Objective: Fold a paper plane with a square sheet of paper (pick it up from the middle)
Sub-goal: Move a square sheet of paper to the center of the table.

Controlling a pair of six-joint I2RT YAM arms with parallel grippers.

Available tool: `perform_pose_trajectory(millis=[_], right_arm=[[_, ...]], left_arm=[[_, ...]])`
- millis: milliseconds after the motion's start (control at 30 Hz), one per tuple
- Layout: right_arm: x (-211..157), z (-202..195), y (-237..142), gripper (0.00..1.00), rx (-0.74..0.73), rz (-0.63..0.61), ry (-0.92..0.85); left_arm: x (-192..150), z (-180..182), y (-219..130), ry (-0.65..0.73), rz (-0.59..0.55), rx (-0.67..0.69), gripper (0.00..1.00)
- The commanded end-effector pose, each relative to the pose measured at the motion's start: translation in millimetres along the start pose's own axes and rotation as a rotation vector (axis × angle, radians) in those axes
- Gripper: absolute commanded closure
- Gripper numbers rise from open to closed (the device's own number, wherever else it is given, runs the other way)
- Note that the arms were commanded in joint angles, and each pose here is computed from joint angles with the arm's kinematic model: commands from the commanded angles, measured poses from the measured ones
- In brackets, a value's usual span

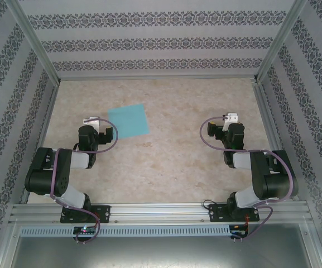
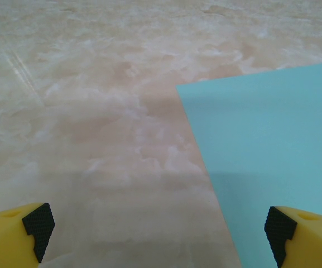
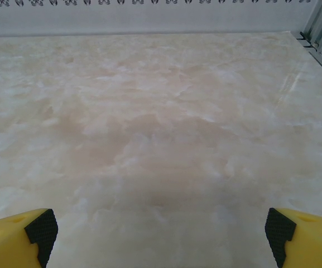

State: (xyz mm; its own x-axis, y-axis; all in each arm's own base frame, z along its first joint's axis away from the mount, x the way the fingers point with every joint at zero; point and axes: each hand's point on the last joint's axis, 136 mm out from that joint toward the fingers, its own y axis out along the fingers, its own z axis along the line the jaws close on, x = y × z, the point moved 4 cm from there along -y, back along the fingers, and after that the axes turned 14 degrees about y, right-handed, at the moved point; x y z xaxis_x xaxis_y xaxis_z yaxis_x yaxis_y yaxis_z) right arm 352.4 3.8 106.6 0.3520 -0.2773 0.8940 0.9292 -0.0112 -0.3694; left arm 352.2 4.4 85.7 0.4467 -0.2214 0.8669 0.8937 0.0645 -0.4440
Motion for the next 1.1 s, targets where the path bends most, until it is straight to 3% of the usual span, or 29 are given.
perform_pose_trajectory(millis=[0, 400, 667, 867, 1067], right_arm=[[13, 2, 3, 0.02, 0.007, -0.048, -0.012], [19, 5, -6, 0.02, 0.029, -0.088, -0.025], [65, 8, -38, 0.02, -0.090, -0.075, 0.070], [89, 34, -44, 0.02, -0.012, 0.034, 0.270], [84, 62, -14, 0.02, 0.047, 0.248, 0.477]], left_arm=[[14, 8, 4, 0.007, -0.055, 0.026, 0.00], [17, 13, 1, -0.005, -0.055, 0.057, 0.00], [53, 35, -13, -0.093, 0.083, 0.126, 0.00], [84, 16, -6, -0.308, 0.296, -0.042, 0.00], [101, -39, 15, -0.428, 0.417, -0.222, 0.00]])
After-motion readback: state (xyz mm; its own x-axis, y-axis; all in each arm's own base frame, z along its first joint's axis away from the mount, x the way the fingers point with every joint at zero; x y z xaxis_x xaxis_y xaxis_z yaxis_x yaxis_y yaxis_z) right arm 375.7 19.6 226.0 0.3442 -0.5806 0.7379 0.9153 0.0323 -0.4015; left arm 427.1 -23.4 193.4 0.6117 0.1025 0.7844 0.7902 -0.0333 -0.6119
